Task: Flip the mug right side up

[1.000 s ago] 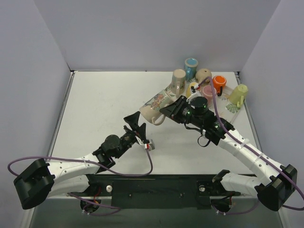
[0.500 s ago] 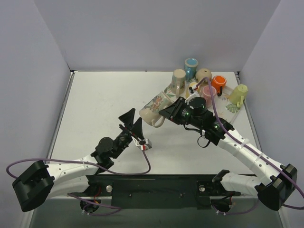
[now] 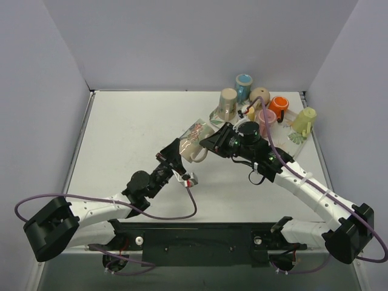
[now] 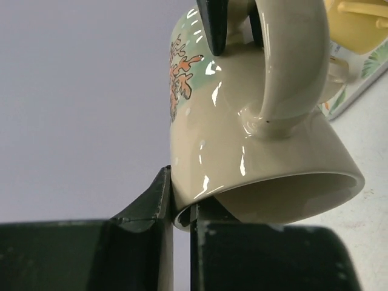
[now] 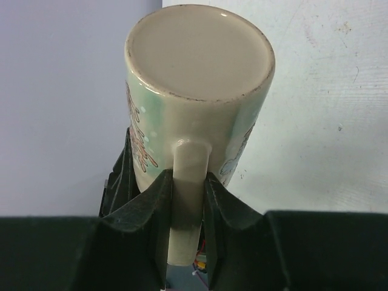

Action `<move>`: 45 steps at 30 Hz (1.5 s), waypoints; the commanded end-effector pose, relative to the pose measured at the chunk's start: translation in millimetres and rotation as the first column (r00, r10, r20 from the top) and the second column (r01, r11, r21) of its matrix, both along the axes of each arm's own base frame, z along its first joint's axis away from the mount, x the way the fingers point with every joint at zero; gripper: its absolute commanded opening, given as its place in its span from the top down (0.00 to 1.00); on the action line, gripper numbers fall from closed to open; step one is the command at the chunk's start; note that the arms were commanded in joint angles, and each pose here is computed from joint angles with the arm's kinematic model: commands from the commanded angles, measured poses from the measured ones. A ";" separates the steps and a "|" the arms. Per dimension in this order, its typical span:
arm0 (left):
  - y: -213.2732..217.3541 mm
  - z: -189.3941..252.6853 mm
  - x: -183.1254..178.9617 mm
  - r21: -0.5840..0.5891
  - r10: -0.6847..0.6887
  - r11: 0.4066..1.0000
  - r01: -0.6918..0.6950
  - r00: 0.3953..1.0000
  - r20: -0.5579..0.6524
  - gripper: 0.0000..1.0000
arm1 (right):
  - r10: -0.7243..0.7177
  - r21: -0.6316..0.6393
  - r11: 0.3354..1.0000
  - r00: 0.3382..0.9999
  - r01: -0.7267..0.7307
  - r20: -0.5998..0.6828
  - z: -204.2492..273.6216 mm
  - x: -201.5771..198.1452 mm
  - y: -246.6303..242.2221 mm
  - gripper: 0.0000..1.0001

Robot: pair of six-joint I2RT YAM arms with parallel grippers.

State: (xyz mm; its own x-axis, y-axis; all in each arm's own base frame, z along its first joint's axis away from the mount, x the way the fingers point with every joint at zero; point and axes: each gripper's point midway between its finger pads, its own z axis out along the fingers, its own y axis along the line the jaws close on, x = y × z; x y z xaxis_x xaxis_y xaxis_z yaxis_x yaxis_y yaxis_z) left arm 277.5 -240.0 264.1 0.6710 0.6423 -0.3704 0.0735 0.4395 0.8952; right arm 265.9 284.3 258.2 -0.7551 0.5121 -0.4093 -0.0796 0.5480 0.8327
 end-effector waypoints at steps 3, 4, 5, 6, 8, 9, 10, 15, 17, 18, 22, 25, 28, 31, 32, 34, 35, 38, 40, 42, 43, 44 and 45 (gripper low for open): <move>26.5 -5.1 17.7 -0.048 0.147 0.984 -0.169 0.942 -0.301 1.00 | -0.011 -0.271 0.961 0.989 0.051 0.149 15.9 14.1 -31.2 0.47; 38.9 -16.6 25.3 -0.009 0.196 0.976 -0.215 0.903 -0.382 1.00 | -0.069 -0.347 0.929 0.981 0.128 0.179 12.6 22.5 -48.2 0.36; 38.4 -18.5 25.6 -0.019 0.182 0.975 -0.223 0.837 -0.516 1.00 | -0.071 -0.418 0.897 0.981 0.143 0.183 9.3 20.7 -61.3 0.33; 55.2 -25.1 37.7 0.008 0.230 0.961 -0.278 0.778 -0.585 1.00 | -0.124 -0.469 0.857 0.968 0.214 0.217 10.1 26.4 -78.9 0.24; 70.1 -23.0 48.1 0.020 0.232 0.947 -0.319 0.640 -0.733 1.00 | -0.169 -0.561 0.774 0.950 0.294 0.264 5.1 28.7 -109.0 0.09; 79.9 -40.7 40.8 0.079 0.252 0.942 -0.326 0.536 -0.806 1.00 | -0.185 -0.581 0.748 0.942 0.320 0.281 6.0 27.5 -119.3 0.08; 94.5 -58.3 49.7 0.128 0.293 0.924 -0.361 0.448 -0.845 1.00 | -0.216 -0.608 0.708 0.929 0.360 0.299 3.8 29.2 -132.7 0.08; 141.6 -85.2 45.8 0.258 0.276 0.891 -0.373 -0.005 -0.961 1.00 | -0.232 -0.681 0.625 0.924 0.381 0.305 -6.8 26.1 -160.8 0.07; 153.2 -97.5 36.8 0.319 0.278 0.894 -0.314 -0.168 -0.946 1.00 | -0.226 -0.698 0.610 0.927 0.375 0.300 -9.9 25.3 -165.5 0.07; 155.4 -101.3 45.4 0.333 0.282 0.893 -0.302 -0.201 -0.938 1.00 | -0.223 -0.712 0.596 0.929 0.370 0.296 -13.0 24.7 -169.2 0.07; 192.9 -112.4 59.6 0.423 0.336 0.850 -0.315 -0.294 -0.895 1.00 | -0.216 -0.747 0.562 0.935 0.355 0.282 -21.5 23.8 -179.5 0.07; 211.9 -121.0 62.1 0.477 0.354 0.827 -0.297 -0.383 -0.853 1.00 | -0.262 -0.765 0.535 0.931 0.358 0.253 -33.3 29.3 -198.1 0.07; 216.3 -129.8 71.2 0.500 0.355 0.823 -0.271 -0.442 -0.824 1.00 | -0.311 -0.788 0.492 0.920 0.370 0.237 -46.3 33.7 -216.2 0.07; 216.9 -140.7 80.6 0.522 0.364 0.815 -0.252 -0.478 -0.799 0.98 | -0.388 -0.828 0.358 0.875 0.432 0.288 -53.1 44.7 -245.2 0.12; 217.9 -139.6 82.0 0.528 0.364 0.810 -0.255 -0.488 -0.794 0.89 | -0.401 -0.837 0.326 0.866 0.440 0.299 -58.2 51.4 -249.8 0.17; 217.2 -139.4 92.1 0.529 0.357 0.804 -0.273 -0.490 -0.795 0.71 | -0.447 -0.835 0.289 0.838 0.467 0.314 -66.6 65.2 -261.0 0.21; 216.3 -137.1 97.0 0.522 0.352 0.805 -0.282 -0.481 -0.803 0.61 | -0.478 -0.823 0.291 0.819 0.488 0.317 -71.2 73.3 -266.9 0.23; 211.3 -129.0 101.6 0.487 0.326 0.820 -0.300 -0.454 -0.829 0.33 | -0.510 -0.830 0.293 0.811 0.475 0.285 -99.1 95.1 -274.3 0.30; 209.6 -118.3 104.6 0.466 0.315 0.824 -0.322 -0.421 -0.850 0.31 | -0.522 -0.845 0.272 0.808 0.460 0.272 -113.2 106.5 -278.2 0.32; 207.3 -104.1 106.2 0.437 0.302 0.831 -0.343 -0.381 -0.874 0.29 | -0.528 -0.865 0.253 0.811 0.432 0.250 -128.7 117.4 -279.9 0.34; 205.9 -93.2 106.4 0.417 0.294 0.835 -0.358 -0.351 -0.889 0.29 | -0.529 -0.863 0.256 0.811 0.435 0.252 -128.2 124.4 -279.2 0.35; 204.4 -87.7 107.6 0.404 0.288 0.838 -0.366 -0.332 -0.898 0.29 | -0.532 -0.871 0.258 0.813 0.419 0.234 -136.3 132.7 -278.5 0.38; 204.8 -77.3 107.2 0.389 0.284 0.837 -0.384 -0.303 -0.910 0.28 | -0.534 -0.875 0.259 0.816 0.409 0.223 -140.7 135.2 -278.7 0.39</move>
State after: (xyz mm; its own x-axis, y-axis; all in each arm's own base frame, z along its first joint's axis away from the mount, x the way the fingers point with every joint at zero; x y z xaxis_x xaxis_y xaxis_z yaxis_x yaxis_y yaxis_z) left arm 396.8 -28.4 125.0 -0.7993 0.5712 -0.1864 0.5882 0.8072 -0.0488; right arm 371.4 6.5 113.2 -0.6114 0.2008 -0.7654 0.4755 0.8664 -0.1526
